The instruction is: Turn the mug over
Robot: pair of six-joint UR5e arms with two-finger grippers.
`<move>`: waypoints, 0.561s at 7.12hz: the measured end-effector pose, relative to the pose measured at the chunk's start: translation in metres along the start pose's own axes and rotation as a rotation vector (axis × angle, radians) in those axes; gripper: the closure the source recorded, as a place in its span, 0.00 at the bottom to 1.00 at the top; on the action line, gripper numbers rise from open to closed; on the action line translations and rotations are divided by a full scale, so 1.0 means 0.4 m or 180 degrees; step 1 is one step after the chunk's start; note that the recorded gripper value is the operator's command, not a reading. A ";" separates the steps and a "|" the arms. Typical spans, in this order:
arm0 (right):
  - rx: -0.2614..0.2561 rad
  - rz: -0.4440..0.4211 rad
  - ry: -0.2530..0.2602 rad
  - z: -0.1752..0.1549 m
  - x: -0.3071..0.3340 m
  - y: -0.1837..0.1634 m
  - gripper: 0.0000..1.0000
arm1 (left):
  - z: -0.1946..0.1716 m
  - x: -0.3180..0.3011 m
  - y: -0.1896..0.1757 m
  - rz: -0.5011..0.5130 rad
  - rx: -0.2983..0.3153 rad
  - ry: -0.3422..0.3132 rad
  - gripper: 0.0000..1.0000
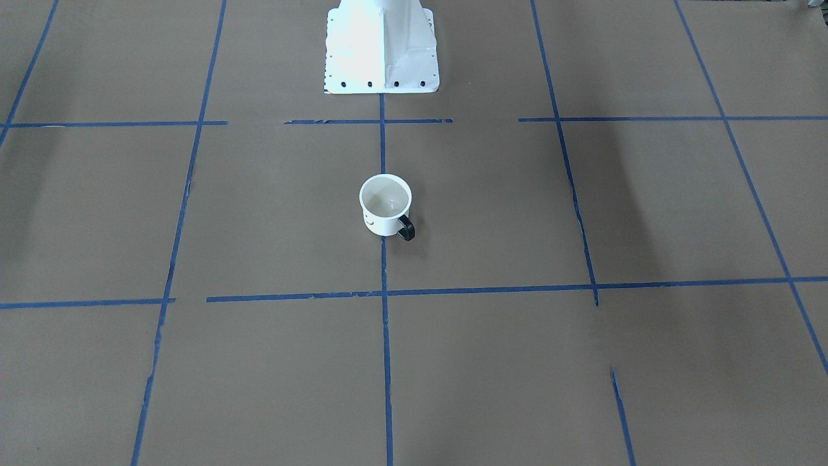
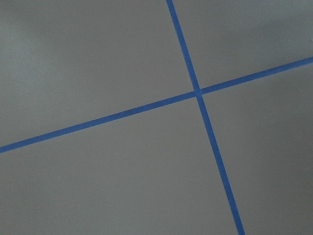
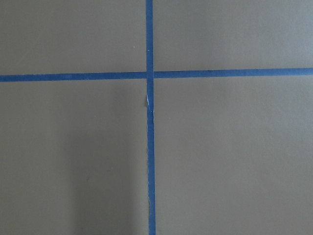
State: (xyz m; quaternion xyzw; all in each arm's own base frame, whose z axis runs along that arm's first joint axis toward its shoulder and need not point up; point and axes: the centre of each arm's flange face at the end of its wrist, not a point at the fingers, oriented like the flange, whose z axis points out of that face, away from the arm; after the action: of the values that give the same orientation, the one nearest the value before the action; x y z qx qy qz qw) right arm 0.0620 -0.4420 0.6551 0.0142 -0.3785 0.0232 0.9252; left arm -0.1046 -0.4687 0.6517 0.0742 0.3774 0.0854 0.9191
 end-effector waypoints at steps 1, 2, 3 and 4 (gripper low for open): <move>0.0000 0.0000 0.0000 0.000 0.000 0.000 0.00 | -0.028 0.020 -0.033 -0.0112 -0.0103 0.0028 0.00; 0.0000 0.0000 0.0000 0.000 0.000 0.000 0.00 | -0.038 0.027 -0.046 -0.0162 -0.0148 0.0044 0.00; 0.0000 0.0000 0.0000 0.000 0.000 0.000 0.00 | -0.045 0.034 -0.054 -0.0198 -0.0151 0.0050 0.00; 0.0000 0.0000 0.0000 0.000 0.000 0.000 0.00 | -0.056 0.047 -0.065 -0.0323 -0.0114 0.0040 0.00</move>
State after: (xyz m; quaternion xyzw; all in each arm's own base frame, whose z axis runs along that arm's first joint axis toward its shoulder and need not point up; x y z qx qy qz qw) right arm 0.0620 -0.4420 0.6552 0.0141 -0.3784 0.0232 0.9252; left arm -0.1046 -0.4886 0.6179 0.0379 0.3848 0.0459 0.9211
